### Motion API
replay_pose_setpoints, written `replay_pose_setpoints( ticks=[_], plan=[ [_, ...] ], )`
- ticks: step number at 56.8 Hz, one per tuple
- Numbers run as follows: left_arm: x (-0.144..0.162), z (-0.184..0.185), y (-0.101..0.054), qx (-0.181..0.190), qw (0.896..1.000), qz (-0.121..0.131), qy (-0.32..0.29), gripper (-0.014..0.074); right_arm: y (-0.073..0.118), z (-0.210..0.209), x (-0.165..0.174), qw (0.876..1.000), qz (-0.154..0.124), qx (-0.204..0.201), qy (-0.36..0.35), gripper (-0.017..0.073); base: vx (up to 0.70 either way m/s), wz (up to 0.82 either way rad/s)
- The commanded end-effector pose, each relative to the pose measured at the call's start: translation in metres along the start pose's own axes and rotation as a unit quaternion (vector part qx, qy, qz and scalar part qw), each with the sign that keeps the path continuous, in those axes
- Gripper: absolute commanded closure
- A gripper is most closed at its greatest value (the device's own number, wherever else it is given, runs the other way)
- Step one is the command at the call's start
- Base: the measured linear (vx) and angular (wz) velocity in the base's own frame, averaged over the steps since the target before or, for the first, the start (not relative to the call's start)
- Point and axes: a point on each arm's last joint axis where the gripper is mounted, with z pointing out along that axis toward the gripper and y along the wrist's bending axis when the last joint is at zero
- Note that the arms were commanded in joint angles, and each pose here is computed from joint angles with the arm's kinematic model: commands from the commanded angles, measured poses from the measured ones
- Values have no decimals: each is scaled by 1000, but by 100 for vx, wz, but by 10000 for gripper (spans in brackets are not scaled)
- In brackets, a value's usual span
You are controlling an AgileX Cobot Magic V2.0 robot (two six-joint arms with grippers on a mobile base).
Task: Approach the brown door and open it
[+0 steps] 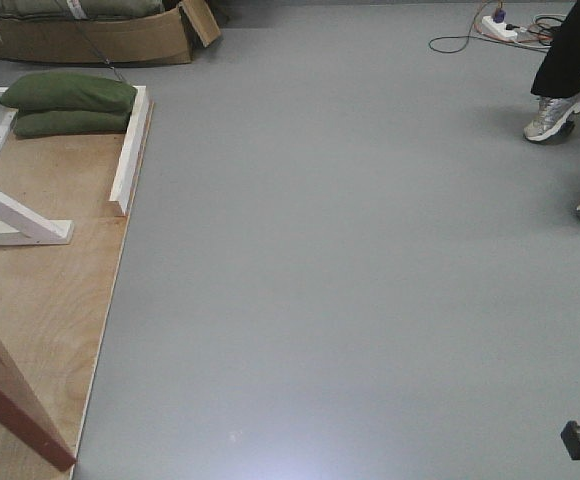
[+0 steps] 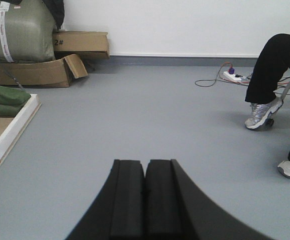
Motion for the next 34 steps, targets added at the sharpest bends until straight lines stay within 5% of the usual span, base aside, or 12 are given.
replay_pose_setpoints(
  ticks=[1,18,34],
  plan=[
    [-2,-2,-25,60,998,-14,-25,597,-1,-1,-7,999,-6,4,-46,559,0,0],
    [67,7,-59,121,988,-52,81,597,-1,-1,-7,999,-6,4,-46,559,0,0],
    [95,-2,-84,163,976,-74,121,597,-1,-1,-7,999,-6,4,-46,559,0,0]
  ],
)
